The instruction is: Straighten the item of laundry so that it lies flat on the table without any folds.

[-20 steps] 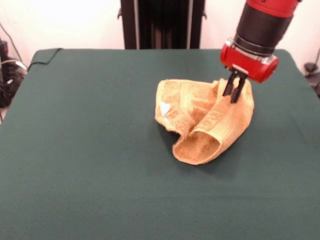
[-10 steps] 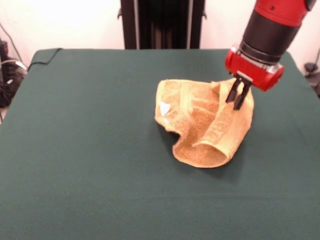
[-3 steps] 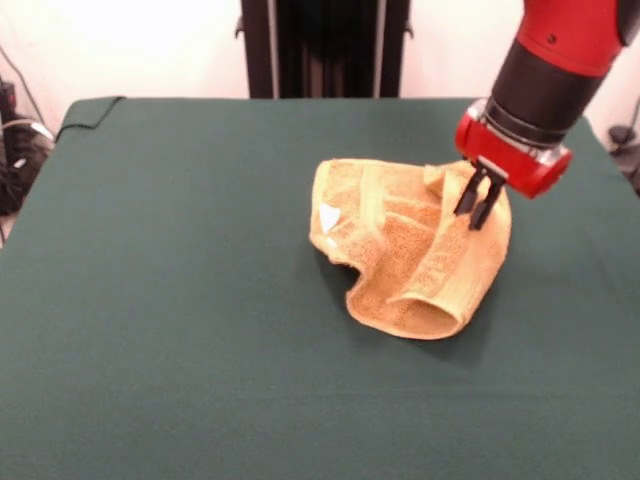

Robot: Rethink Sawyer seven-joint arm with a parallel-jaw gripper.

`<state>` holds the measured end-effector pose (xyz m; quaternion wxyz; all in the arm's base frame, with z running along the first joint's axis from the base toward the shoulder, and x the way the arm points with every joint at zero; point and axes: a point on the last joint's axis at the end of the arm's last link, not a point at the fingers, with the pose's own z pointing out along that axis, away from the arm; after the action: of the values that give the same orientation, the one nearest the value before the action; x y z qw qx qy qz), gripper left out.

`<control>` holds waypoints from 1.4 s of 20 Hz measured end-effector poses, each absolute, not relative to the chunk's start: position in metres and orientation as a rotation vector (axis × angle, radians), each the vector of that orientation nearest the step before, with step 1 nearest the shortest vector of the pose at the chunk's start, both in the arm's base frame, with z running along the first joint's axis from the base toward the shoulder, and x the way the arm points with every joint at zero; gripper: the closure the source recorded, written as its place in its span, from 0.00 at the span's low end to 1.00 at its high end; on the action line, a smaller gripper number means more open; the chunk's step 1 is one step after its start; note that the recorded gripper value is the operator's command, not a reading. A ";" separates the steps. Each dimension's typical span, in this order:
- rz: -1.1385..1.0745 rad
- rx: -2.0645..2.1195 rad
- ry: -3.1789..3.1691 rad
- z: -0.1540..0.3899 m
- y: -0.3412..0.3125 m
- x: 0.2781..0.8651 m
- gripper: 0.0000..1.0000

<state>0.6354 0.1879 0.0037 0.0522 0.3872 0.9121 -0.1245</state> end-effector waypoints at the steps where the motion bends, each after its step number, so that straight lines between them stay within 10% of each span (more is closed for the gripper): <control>1: -0.382 1.184 2.776 0.002 0.188 0.637 1.00; 28: -0.213 1.386 2.702 -0.016 0.206 0.670 1.00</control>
<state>0.6698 0.2062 -0.0162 0.0487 0.4548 0.8865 -0.0699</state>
